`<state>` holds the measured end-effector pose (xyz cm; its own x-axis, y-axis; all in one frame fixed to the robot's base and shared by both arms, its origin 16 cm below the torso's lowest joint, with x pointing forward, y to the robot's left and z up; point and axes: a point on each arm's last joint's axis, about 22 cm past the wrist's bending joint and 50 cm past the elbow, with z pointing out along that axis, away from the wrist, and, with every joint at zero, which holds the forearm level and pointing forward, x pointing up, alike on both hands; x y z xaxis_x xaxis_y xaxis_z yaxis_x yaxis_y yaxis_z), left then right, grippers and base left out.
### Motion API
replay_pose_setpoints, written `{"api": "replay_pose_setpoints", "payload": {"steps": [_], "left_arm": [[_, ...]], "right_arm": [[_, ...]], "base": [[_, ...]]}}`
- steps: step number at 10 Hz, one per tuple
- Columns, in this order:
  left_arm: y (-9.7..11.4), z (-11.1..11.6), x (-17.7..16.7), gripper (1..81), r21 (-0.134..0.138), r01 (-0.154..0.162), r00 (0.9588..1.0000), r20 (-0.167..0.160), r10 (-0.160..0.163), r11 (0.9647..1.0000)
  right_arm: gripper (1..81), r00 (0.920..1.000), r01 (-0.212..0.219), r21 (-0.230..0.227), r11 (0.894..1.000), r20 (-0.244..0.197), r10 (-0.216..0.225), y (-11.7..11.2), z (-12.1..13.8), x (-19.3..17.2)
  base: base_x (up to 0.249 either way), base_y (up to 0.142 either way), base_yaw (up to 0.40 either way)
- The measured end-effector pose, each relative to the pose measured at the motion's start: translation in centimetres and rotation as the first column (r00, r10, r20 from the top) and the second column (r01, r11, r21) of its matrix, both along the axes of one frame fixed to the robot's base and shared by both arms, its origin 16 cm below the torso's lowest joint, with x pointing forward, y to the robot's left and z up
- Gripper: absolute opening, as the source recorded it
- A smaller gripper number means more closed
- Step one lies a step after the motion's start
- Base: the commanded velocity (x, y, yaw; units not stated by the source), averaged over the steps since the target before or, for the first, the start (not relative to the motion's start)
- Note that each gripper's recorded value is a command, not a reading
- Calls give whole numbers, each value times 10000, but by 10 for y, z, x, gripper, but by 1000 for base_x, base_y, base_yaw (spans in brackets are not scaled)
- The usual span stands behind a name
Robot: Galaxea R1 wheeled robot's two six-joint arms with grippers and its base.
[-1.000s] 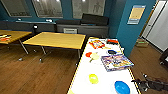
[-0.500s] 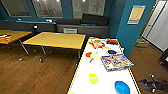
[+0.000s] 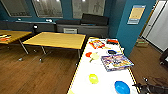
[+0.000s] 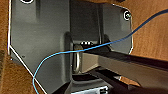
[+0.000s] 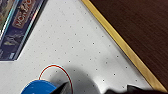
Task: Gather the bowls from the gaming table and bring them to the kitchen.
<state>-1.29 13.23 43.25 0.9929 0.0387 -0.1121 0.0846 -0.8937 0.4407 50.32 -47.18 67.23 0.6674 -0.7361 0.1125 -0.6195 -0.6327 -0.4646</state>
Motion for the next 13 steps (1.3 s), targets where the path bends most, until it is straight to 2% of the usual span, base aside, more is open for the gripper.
{"api": "replay_pose_setpoints", "payload": {"steps": [3, 4, 6, 7, 8, 10, 11, 12, 13], "left_arm": [[4, -1, 0, 811, 78, 8, 10000, 2, -8, 10000], [5, -1, 0, 811, 93, 9, 10000, 2, -9, 10000], [5, -1, 0, 811, 87, 7, 10000, 6, -7, 10000], [5, -1, 0, 811, 92, 7, 10000, 6, -7, 10000], [6, -2, 0, 811, 109, 9, 10000, 4, -9, 9999], [8, -2, 0, 811, 141, 15, 10000, -11, -15, 9999], [11, -3, 0, 811, 204, 21, 10000, -11, -21, 9998], [14, -4, -1, 811, 268, 33, 10000, -22, -32, 9996], [15, -4, 0, 811, 288, 33, 10000, -7, -33, 9996]], "right_arm": [[811, 9992, -379, 457, 9982, -74, 383, 48, -18, 3], [811, 9990, -441, 532, 9976, -100, 447, 55, -20, 2], [811, 9991, -401, 520, 9978, -148, 409, 53, -25, -4], [811, 9988, -438, 602, 9972, -213, 451, 61, -33, -10], [811, 9980, -551, 791, 9953, -271, 574, 79, -41, -15], [811, 9974, -713, 1087, 9915, -25, 720, 107, -43, -8], [10, 9971, -767, 1081, 9912, 88, 762, 110, -43, -6], [10, 9981, -612, 1171, 9912, 1, 616, 112, -49, -11], [10, 9973, -727, 1280, 9891, 24, 730, 123, -51, -13]], "base": [[0, 0, 0], [0, 0, 0], [0, 0, 0], [0, 0, 0], [0, 0, 0], [0, 0, 0], [0, 0, 0], [0, 0, 0], [0, 0, 0]]}}
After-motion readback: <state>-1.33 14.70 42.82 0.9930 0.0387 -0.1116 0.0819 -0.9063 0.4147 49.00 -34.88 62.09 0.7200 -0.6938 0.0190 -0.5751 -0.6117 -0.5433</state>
